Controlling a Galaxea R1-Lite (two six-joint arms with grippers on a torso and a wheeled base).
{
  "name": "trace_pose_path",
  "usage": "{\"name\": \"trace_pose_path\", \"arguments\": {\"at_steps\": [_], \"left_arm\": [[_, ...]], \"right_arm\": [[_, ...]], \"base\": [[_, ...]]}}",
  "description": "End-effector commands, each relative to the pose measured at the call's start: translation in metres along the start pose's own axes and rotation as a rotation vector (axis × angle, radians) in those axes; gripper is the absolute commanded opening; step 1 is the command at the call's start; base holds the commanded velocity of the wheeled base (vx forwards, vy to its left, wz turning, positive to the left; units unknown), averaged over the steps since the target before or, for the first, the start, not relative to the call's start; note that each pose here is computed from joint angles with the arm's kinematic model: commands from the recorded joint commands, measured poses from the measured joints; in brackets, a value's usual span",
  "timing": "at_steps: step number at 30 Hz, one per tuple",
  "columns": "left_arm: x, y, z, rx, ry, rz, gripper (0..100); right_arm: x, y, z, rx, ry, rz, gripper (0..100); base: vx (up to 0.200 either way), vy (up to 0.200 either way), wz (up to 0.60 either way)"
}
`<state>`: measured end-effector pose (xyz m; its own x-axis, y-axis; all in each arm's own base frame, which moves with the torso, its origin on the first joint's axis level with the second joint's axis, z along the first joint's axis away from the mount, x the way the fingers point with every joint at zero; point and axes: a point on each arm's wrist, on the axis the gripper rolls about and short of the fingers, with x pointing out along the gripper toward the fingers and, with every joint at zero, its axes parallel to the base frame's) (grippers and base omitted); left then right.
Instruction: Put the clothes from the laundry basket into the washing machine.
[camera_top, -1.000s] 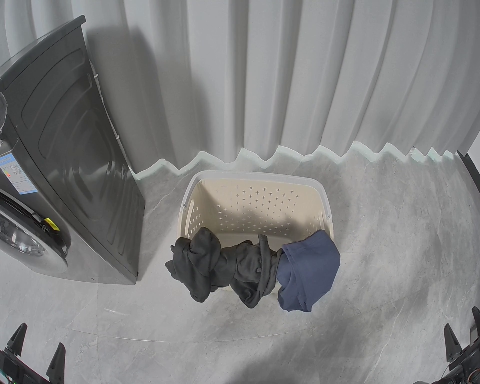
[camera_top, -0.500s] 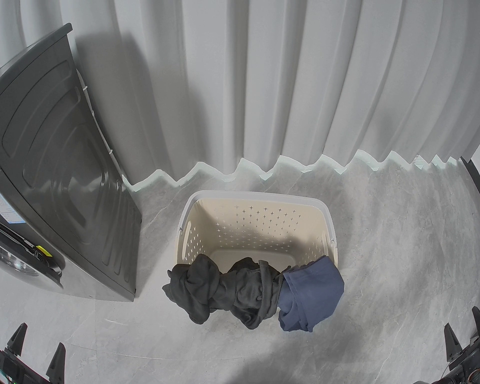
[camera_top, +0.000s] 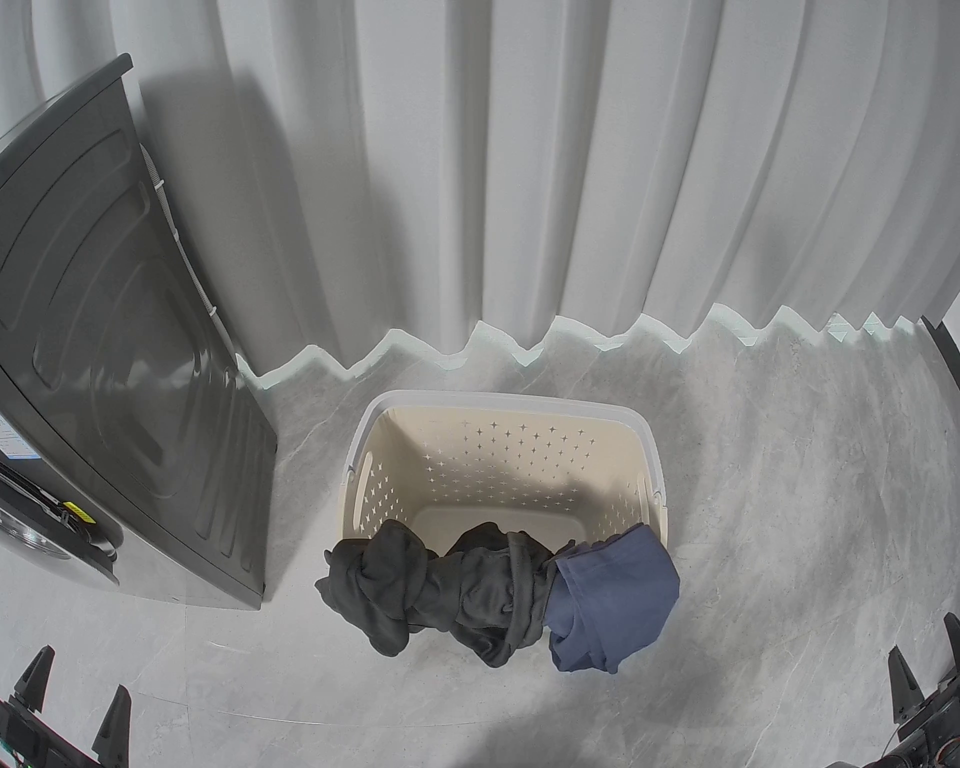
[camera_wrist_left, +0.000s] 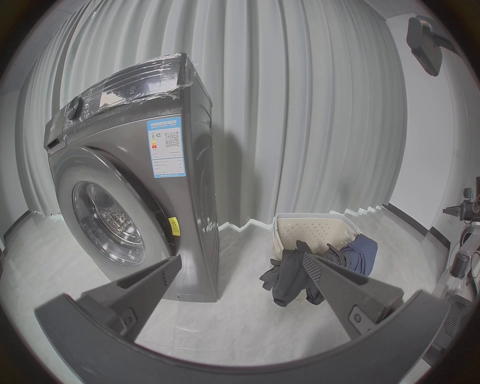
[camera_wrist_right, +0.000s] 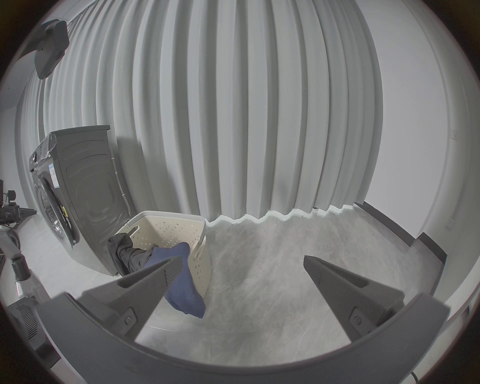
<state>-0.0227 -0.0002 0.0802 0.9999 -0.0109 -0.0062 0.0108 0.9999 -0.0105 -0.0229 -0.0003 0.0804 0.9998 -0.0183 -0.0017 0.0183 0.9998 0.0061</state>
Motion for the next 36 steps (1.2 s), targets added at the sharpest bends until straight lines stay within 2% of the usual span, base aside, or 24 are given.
{"name": "trace_pose_path", "arguments": {"at_steps": [1, 6, 15, 24, 30, 36], "left_arm": [[-0.0001, 0.0001, -0.0049, 0.000, 0.000, 0.000, 100], [-0.0001, 0.0001, -0.0049, -0.002, 0.000, 0.000, 100], [-0.0001, 0.0001, -0.0049, 0.000, 0.000, 0.000, 100], [-0.0001, 0.0001, -0.0049, -0.002, 0.000, 0.000, 100], [-0.0001, 0.0001, -0.0049, 0.000, 0.000, 0.000, 100], [-0.0001, 0.0001, -0.0049, 0.000, 0.000, 0.000, 100]], "right_arm": [[0.0007, 0.0000, -0.0046, 0.000, 0.009, 0.000, 100], [0.0007, 0.0000, -0.0046, 0.000, 0.009, 0.000, 100], [0.0007, 0.0000, -0.0046, 0.000, 0.009, 0.000, 100], [0.0007, 0.0000, -0.0046, 0.000, 0.009, 0.000, 100], [0.0007, 0.0000, -0.0046, 0.000, 0.009, 0.000, 100], [0.0007, 0.0000, -0.0046, 0.000, 0.009, 0.000, 100]], "base": [[0.000, 0.000, 0.00], [0.000, 0.000, 0.00], [0.200, 0.000, 0.00], [0.000, 0.000, 0.00], [0.200, 0.000, 0.00], [0.000, 0.000, 0.00]]}}
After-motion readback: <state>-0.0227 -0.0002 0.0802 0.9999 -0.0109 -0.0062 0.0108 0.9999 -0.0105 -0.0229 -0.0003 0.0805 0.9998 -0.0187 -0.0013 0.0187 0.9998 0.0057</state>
